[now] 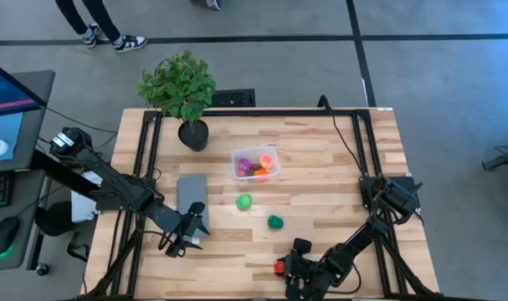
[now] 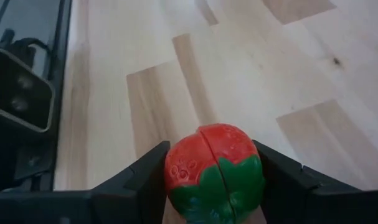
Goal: Pick and placing Produce into tupperware
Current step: Put the big strawberry into the transparent container
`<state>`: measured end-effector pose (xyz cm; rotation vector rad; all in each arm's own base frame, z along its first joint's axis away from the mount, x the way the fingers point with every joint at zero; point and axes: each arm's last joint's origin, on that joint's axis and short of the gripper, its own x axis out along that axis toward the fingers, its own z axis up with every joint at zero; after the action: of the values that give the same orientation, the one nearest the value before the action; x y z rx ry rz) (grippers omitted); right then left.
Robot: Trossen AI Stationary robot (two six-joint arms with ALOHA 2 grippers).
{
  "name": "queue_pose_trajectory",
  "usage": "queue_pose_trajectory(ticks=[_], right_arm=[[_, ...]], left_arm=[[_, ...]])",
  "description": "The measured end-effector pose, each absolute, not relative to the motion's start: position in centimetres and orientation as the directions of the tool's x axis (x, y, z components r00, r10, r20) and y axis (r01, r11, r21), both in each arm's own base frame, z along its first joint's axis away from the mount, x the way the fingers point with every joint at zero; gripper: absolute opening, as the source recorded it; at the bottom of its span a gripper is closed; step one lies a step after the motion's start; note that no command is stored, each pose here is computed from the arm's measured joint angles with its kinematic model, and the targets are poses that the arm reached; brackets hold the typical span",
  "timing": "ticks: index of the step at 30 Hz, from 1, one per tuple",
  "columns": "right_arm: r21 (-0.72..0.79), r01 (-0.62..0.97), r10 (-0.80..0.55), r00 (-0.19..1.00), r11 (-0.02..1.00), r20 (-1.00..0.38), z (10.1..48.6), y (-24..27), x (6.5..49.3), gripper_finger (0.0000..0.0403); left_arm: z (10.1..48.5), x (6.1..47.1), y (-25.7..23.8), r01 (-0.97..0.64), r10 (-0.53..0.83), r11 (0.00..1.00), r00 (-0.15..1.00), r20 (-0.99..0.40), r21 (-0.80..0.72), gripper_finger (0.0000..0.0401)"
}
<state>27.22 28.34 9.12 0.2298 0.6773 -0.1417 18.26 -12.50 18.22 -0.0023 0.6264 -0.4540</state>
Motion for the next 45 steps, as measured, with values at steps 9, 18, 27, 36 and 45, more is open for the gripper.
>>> queue_pose_trajectory(ticks=[9, 18, 27, 36, 45], right_arm=[[0.159, 0.208, -0.065, 0.777, 0.965, -0.626, 9.2, 28.3, 27.3, 0.0222], [0.158, 0.208, -0.066, 0.780, 0.965, -0.623, 9.3, 28.3, 27.3, 0.0222], [0.137, 0.178, -0.067, 0.811, 0.974, -0.581, 11.5, 28.3, 27.2, 0.0221], [0.002, 0.210, -0.181, 0.850, 0.978, -0.495, 16.7, 27.2, 25.6, 0.0221], [-0.145, 0.297, -0.330, 0.844, 0.944, -0.422, 20.2, 25.0, 23.9, 0.0222]], left_arm=[[18.2, 18.3, -12.5, 0.411, -0.411, 0.901, 0.715, -0.565, -0.135, 0.0231], [18.2, 18.3, -12.5, 0.412, -0.411, 0.901, 0.715, -0.565, -0.134, 0.0231], [18.2, 18.3, -12.5, 0.412, -0.411, 0.901, 0.716, -0.565, -0.133, 0.0231], [18.4, 18.4, -12.5, 0.413, -0.405, 0.903, 0.729, -0.551, -0.116, 0.0231], [18.7, 18.6, -12.6, 0.435, -0.407, 0.898, 0.757, -0.511, -0.070, 0.0231]])
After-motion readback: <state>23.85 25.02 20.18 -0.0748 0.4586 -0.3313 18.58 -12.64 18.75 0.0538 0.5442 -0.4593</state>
